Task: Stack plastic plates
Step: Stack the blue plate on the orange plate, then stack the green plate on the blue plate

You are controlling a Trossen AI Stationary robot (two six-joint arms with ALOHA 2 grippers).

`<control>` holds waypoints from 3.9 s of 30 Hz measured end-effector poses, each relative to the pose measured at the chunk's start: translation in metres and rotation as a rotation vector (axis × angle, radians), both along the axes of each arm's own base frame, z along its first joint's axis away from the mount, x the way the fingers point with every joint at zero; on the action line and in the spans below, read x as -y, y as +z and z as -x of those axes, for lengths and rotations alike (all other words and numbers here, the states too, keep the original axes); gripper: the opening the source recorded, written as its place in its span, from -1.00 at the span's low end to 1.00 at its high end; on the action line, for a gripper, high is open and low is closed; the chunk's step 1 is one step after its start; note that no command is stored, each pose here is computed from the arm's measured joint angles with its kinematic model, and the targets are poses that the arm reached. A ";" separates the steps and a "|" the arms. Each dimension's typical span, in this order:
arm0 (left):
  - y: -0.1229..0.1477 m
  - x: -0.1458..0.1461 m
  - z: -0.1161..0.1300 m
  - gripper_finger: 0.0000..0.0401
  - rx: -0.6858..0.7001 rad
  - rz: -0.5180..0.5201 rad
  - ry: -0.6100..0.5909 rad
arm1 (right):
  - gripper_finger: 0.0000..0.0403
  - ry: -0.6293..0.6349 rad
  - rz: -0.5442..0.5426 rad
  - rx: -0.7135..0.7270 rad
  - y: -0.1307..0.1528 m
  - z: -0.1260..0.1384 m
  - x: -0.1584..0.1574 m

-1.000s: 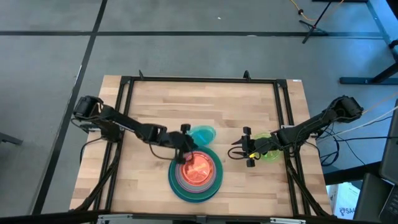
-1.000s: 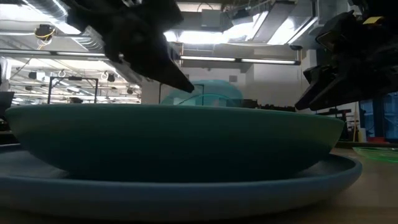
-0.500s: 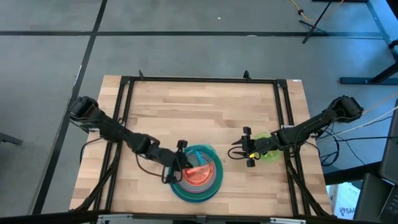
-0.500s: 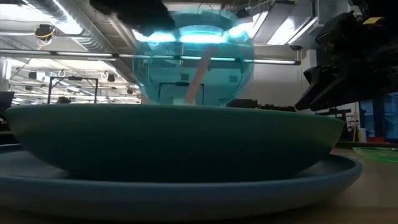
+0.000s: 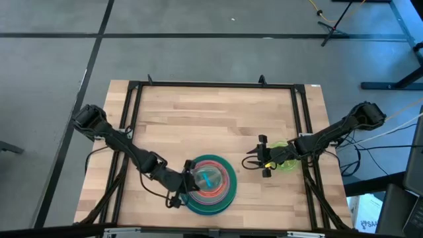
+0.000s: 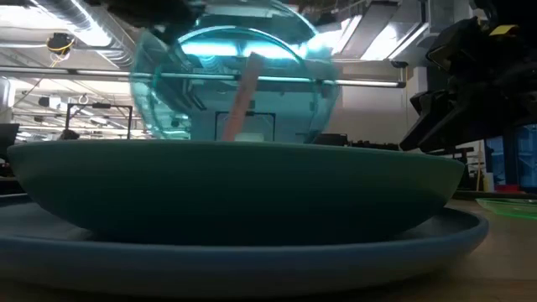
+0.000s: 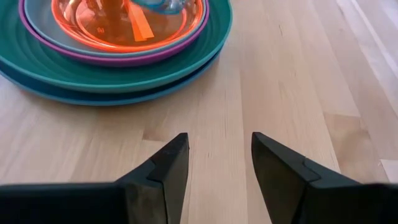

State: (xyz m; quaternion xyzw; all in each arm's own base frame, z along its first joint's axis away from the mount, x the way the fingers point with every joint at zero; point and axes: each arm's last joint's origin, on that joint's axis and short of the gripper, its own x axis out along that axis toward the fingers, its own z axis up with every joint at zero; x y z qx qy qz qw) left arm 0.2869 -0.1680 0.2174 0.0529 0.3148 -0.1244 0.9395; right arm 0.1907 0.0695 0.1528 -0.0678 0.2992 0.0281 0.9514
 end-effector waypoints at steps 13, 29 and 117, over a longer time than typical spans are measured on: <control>-0.017 -0.010 -0.013 -0.75 -0.055 0.048 0.103 | -0.18 0.000 0.000 0.000 0.000 0.000 0.000; -0.012 -0.010 -0.010 -0.51 -0.117 0.147 -0.026 | -0.18 -0.003 0.000 -0.009 0.000 0.000 0.000; -0.023 -0.009 -0.020 -0.51 -0.026 0.016 0.057 | -0.99 0.009 -0.019 -0.297 0.034 0.027 -0.051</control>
